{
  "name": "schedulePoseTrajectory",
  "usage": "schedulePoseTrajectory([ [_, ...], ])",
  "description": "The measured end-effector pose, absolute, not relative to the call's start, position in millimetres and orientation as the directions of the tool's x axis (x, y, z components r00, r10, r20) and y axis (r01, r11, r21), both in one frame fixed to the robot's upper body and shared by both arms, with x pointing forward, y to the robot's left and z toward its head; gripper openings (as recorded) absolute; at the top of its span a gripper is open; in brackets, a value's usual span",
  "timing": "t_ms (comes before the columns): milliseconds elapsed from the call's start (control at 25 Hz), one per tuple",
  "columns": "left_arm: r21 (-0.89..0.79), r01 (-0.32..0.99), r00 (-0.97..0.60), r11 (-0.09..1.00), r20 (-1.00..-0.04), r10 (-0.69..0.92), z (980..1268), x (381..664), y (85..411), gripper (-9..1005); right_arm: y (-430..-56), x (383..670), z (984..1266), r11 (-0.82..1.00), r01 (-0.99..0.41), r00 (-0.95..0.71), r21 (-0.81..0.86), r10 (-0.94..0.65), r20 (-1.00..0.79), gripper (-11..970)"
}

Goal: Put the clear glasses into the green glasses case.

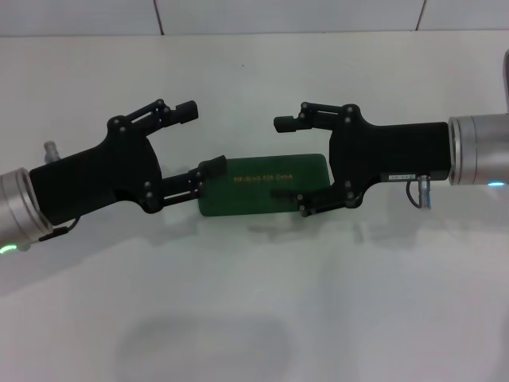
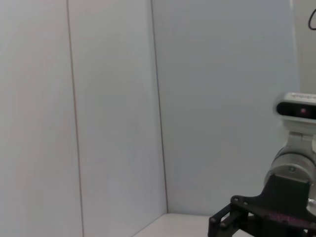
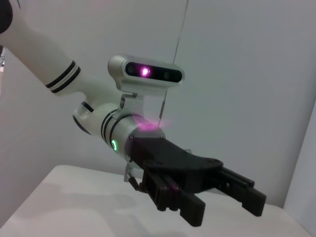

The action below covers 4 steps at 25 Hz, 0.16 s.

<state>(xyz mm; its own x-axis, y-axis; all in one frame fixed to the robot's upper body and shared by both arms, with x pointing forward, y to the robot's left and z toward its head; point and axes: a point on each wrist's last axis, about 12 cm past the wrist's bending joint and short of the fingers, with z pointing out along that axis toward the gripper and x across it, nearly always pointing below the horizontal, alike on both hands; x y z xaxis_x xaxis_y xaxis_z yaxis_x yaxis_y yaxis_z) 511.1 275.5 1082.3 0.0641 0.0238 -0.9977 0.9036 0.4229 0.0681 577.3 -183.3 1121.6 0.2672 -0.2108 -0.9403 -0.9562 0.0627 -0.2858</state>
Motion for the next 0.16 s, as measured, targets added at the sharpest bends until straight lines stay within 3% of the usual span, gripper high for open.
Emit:
schedulePoseTrajectory([
  [160, 0.060, 0.901, 0.054, 0.430, -0.998, 0.025, 1080.2, 511.5, 274.5, 826, -183.5, 576.6, 1120.7, 0.066, -0.956, 0.268, -0.286, -0.204, -0.942, 873],
])
